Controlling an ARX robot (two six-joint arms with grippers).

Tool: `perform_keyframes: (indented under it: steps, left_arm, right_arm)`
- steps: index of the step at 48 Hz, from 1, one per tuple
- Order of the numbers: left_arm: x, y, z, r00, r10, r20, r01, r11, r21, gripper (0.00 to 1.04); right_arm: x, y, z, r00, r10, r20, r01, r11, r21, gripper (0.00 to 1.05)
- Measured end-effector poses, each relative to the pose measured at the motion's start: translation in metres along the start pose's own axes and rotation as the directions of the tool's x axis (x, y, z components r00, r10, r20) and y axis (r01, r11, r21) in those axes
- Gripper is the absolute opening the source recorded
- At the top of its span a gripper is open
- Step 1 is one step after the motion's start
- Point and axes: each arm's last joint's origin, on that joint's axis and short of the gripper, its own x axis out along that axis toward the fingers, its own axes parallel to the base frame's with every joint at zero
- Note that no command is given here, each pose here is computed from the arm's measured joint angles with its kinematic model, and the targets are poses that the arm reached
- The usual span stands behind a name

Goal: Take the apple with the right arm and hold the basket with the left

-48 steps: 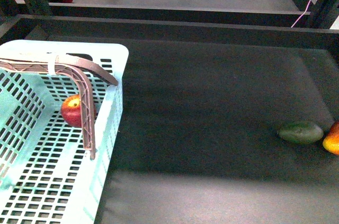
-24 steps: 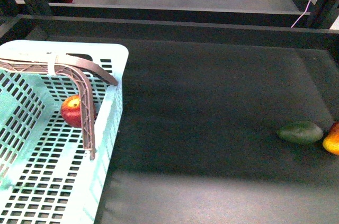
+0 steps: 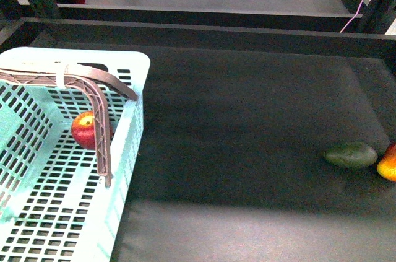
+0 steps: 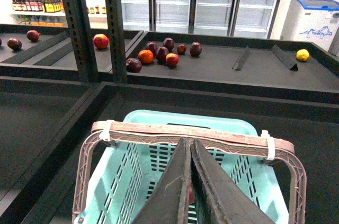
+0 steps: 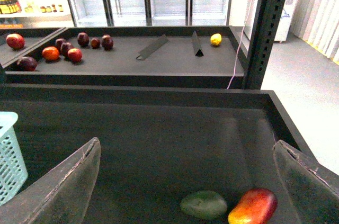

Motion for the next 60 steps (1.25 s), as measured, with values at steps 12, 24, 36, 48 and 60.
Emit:
perform_keyframes:
  steps: [12, 24, 36, 48, 60]
  left_arm:
    - [0.0000, 0.0000, 0.0000, 1.000, 0.000, 0.000, 0.000, 1.000, 0.000, 0.03]
    - [0.0000, 0.0000, 0.0000, 1.000, 0.000, 0.000, 0.000, 1.000, 0.000, 0.12]
    - [0.0000, 0.0000, 0.0000, 1.000, 0.000, 0.000, 0.000, 1.000, 0.000, 0.50]
    - [0.0000, 0.0000, 0.0000, 1.000, 0.000, 0.000, 0.000, 1.000, 0.000, 0.94]
    - [0.0000, 0.0000, 0.0000, 1.000, 0.000, 0.000, 0.000, 1.000, 0.002, 0.98]
  right_arm:
    - [0.0000, 0.0000, 0.0000, 1.000, 0.000, 0.000, 0.000, 1.000, 0.000, 0.96]
    - [0.0000, 0.0000, 0.0000, 1.000, 0.000, 0.000, 0.000, 1.000, 0.000, 0.96]
    - [0.0000, 0.0000, 0.0000, 1.000, 0.000, 0.000, 0.000, 1.000, 0.000, 0.96]
    - [0.0000, 0.0000, 0.0000, 1.000, 0.000, 0.000, 0.000, 1.000, 0.000, 0.96]
    - [0.0000, 0.0000, 0.0000, 1.000, 0.000, 0.000, 0.000, 1.000, 0.000, 0.96]
